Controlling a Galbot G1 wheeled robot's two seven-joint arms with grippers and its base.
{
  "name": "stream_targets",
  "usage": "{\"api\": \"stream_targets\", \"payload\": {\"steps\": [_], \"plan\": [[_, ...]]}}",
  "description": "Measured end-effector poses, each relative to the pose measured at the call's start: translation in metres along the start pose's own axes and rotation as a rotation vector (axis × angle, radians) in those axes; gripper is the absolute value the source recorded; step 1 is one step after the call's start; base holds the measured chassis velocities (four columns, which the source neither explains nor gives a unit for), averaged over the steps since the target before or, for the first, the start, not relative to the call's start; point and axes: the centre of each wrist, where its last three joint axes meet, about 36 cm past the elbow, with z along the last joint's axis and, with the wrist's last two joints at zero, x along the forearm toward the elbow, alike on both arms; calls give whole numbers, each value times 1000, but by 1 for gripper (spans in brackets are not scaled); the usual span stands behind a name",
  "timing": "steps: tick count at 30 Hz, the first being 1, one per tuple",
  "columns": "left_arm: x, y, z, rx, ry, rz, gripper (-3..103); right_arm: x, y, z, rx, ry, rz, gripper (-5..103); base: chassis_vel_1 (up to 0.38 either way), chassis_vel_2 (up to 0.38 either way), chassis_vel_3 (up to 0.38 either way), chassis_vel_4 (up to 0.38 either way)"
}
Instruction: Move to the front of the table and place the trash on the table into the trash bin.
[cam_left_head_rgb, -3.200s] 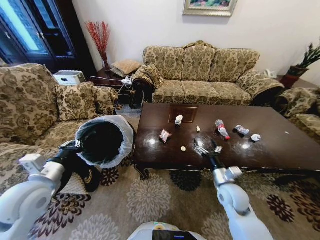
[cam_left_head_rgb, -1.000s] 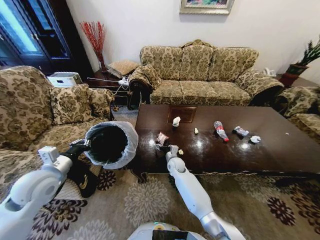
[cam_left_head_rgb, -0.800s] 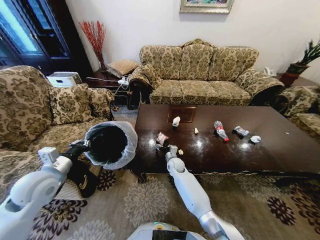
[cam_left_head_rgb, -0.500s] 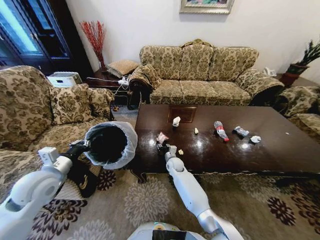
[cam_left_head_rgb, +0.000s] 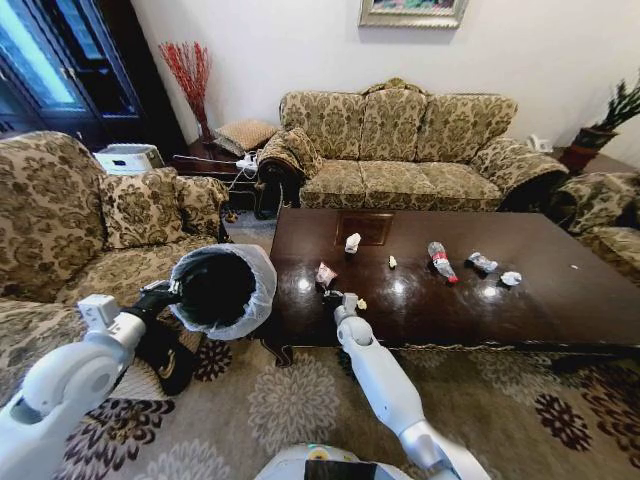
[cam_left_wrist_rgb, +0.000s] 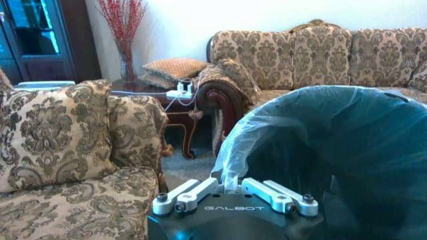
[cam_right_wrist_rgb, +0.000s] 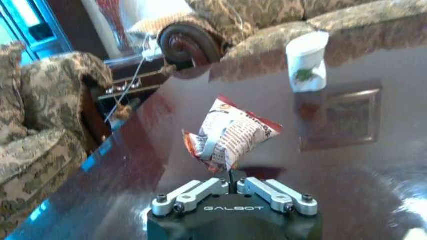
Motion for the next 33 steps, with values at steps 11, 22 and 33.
{"api": "stream_targets", "payload": {"steps": [11,22,33], "plan": [[-14,1,-29,134,159,13,0,73,-26,-40,33,-375,-206,0,0,0,0,0],[-17,-21,-52,112,287,65,0,170,27,-111,226,-714,-811,0,0,0,0,0],[-6,-41,-53,88,308,106,0,181,51,-90,281,-619,-992,0,0,0,0,0]]}}
